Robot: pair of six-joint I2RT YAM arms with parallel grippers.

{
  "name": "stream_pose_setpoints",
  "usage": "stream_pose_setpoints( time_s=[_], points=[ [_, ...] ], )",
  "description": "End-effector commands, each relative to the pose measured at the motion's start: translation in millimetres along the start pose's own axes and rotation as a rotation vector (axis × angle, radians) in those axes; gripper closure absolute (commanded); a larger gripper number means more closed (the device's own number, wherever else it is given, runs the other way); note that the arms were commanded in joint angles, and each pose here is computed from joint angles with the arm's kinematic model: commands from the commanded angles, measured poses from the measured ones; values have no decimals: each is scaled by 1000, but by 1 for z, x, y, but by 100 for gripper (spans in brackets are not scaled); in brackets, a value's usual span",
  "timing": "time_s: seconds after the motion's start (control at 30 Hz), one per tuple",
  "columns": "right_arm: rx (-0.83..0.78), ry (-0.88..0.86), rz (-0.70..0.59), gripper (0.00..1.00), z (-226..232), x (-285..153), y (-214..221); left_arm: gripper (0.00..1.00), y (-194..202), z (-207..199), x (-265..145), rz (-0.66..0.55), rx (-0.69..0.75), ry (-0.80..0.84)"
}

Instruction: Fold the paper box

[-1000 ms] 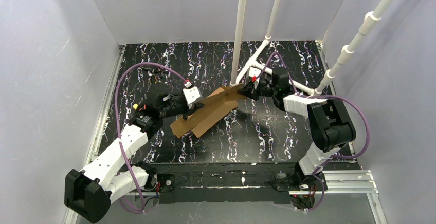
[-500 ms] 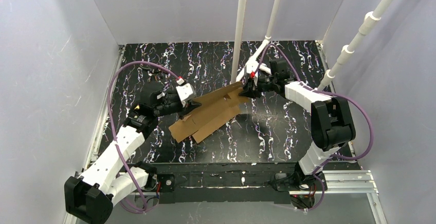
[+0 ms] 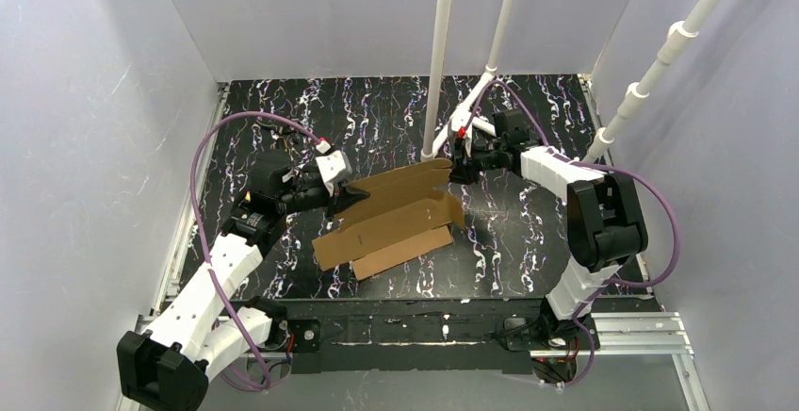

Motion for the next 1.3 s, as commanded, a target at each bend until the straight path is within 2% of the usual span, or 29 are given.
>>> stream_pose_setpoints(
  time_s=[0.0,0.07,0.2,0.33,0.4,0.47,0.57,0.77,0.93,1.07,1.2,1.27],
  points=[
    [28,-67,-13,76,8,-1,-2,100,-1,1,-2,2,6,-6],
    [58,-32,2,68,3,-4,-2,100,0,5,-3,11,14,-36],
    [151,13,22,34,4,-26,-12,100,3,15,-5,37,28,-105],
    [239,-3,75,19,25,-25,-10,100,-3,23,-6,33,31,-149],
    [253,76,91,19,28,-13,-2,100,-8,26,-7,21,38,-161],
    [270,217,83,28,7,-13,0,100,-13,26,-8,12,49,-161],
    [275,260,73,30,0,-13,-2,100,-20,28,-10,3,61,-173],
    [236,287,48,19,2,-21,-18,100,-23,28,-12,5,65,-175],
    [197,172,22,15,25,-25,-28,100,-21,28,-15,10,71,-198],
    [159,177,-8,8,35,-34,-33,100,-20,33,-17,8,84,-242],
    [296,174,-21,8,32,-35,-5,100,-22,42,-19,-6,76,-308],
    [398,176,-85,8,27,-34,11,100,-24,43,-19,-14,58,-321]
  ],
)
Point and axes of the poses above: each gripper's point midway between its finger pads, its own x axis out along the fingers, its own z axis along the line the jaws close on, y = z × x, the point moved 3 cm from there along -x, back along the fingers, and after that the axes turned 8 degrees about x, right-handed, at the moved point
